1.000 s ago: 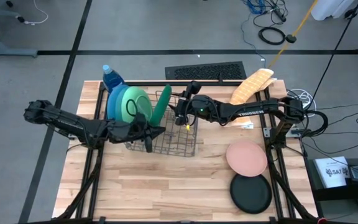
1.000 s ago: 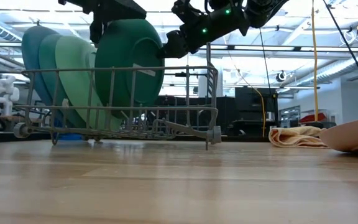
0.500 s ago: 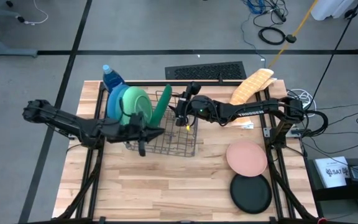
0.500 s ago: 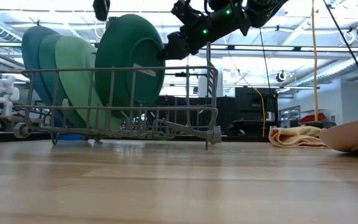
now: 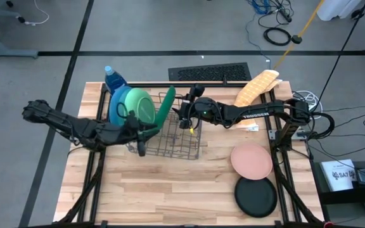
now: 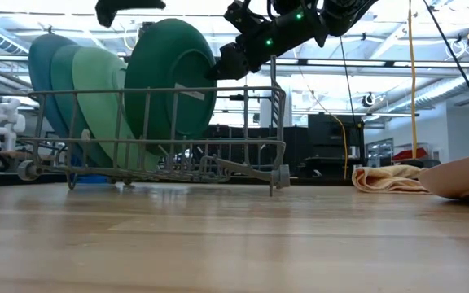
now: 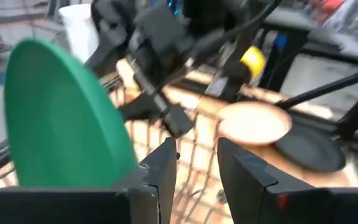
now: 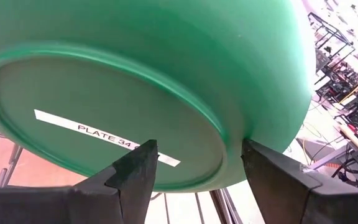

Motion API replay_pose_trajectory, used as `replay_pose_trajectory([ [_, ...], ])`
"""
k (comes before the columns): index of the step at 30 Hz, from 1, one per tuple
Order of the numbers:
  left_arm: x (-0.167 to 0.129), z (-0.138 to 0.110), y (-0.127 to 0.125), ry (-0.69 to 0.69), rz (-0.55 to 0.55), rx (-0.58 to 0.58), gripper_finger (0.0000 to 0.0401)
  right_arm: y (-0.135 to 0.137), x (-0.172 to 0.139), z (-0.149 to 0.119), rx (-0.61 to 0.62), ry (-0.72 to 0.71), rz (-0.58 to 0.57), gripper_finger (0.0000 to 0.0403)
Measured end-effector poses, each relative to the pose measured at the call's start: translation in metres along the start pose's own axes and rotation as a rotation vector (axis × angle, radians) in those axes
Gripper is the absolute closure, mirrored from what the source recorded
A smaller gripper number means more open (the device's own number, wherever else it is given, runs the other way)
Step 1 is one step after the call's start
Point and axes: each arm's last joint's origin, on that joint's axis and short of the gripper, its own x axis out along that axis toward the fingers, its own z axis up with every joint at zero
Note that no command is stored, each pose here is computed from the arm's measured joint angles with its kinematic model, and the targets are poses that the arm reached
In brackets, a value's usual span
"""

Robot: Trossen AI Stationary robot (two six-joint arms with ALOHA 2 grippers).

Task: Sort dishes
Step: Put the dark green plate into the dish rack

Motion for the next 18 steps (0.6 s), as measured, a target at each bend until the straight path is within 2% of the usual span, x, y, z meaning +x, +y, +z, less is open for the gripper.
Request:
replay_pose_trajectory([
  [7, 0.007, -0.005, 0.001, 0.020, 0.088, 0.032, 0.0283, 0.000, 0.000, 0.000, 0.014, 0.003, 0.001, 0.0174],
  [13, -0.001, 0.014, -0.007, -0.025, 0.085, 0.107, 0.0283, 0.000, 0.000, -0.001, 0.011, 0.009, 0.004, 0.0174],
  [18, -0.005, 0.013, -0.002, 0.054, 0.170, 0.106, 0.0283, 0.000, 0.000, -0.001, 0.011, 0.009, 0.004, 0.0174],
])
